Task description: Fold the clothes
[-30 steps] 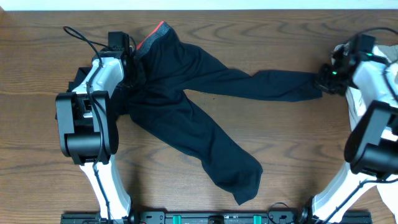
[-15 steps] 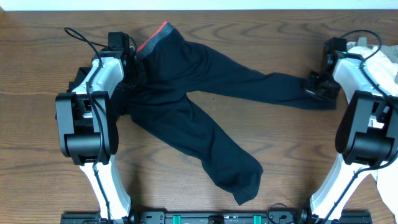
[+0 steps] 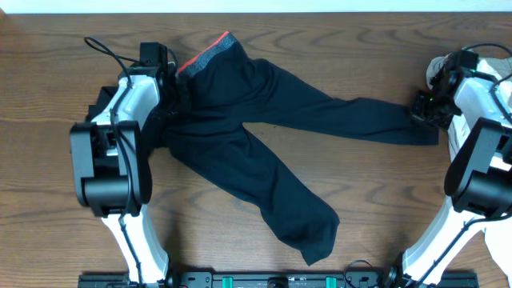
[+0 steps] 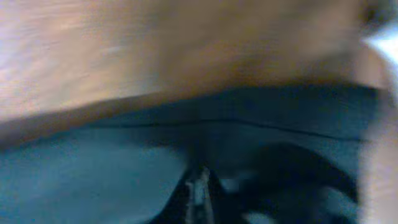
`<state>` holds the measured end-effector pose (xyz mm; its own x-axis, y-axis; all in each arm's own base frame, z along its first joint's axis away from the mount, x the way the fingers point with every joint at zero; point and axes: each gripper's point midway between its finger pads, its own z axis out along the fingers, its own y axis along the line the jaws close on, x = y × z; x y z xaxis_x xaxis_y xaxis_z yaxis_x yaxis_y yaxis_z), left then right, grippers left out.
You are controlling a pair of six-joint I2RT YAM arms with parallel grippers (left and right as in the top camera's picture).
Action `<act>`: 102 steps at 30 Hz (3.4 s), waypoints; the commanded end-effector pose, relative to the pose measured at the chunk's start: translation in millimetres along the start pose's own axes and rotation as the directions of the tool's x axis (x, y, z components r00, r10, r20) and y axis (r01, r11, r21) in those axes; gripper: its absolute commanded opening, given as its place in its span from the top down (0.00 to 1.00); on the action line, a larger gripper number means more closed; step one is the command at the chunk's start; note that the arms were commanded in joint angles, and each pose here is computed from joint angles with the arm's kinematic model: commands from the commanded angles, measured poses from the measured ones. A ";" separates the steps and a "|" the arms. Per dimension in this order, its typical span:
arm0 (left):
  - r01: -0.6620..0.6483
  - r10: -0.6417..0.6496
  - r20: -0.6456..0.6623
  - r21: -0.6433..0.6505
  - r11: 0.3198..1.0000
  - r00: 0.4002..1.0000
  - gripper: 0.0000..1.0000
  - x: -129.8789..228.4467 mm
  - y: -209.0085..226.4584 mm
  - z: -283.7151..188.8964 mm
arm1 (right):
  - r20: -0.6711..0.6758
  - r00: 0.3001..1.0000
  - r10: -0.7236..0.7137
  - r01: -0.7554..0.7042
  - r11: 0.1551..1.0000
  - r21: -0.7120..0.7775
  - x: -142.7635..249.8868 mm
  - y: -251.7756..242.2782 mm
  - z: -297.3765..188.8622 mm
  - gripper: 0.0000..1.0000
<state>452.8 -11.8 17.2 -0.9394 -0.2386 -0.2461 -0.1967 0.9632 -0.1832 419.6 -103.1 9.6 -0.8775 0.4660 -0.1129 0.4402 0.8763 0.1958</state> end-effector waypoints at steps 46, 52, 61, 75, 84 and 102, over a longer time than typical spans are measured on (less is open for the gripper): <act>-0.397 0.382 0.349 -0.030 0.917 0.856 0.75 -62.1 -74.6 90.6 | -0.135 0.932 -0.337 0.290 0.914 -0.282 99.1 166.8 -43.2 0.98; -0.160 0.202 0.388 -0.139 0.977 0.899 0.75 -95.1 11.2 92.9 | -0.141 0.911 -0.386 0.336 0.897 -0.288 111.7 180.1 -42.1 0.98; -0.042 0.053 0.413 -0.035 0.999 0.909 0.69 -130.2 52.5 64.5 | -0.133 0.796 -0.590 0.510 0.774 -0.375 154.2 219.4 -43.0 0.96; -0.098 0.113 0.499 -0.057 0.994 0.859 0.31 -166.6 34.3 -38.1 | -0.330 0.470 -0.819 0.780 0.560 -0.279 234.6 183.9 -26.5 0.92; -0.113 0.127 0.569 -0.061 0.992 0.812 0.25 -158.0 15.8 -156.9 | -0.354 0.407 -0.842 0.758 0.528 -0.383 289.7 165.4 14.0 0.93; -0.113 0.120 0.560 -0.047 0.992 0.820 0.23 -70.3 -2.9 -292.0 | -0.231 0.886 -0.402 0.457 0.838 0.298 152.1 83.0 17.1 0.99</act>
<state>453.1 44.2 284.9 -0.6720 -0.1537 -0.7245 -0.1139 0.9880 -0.1039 312.1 94.9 -4.0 -0.9891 -0.1256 0.0768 -0.1243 0.9920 0.0212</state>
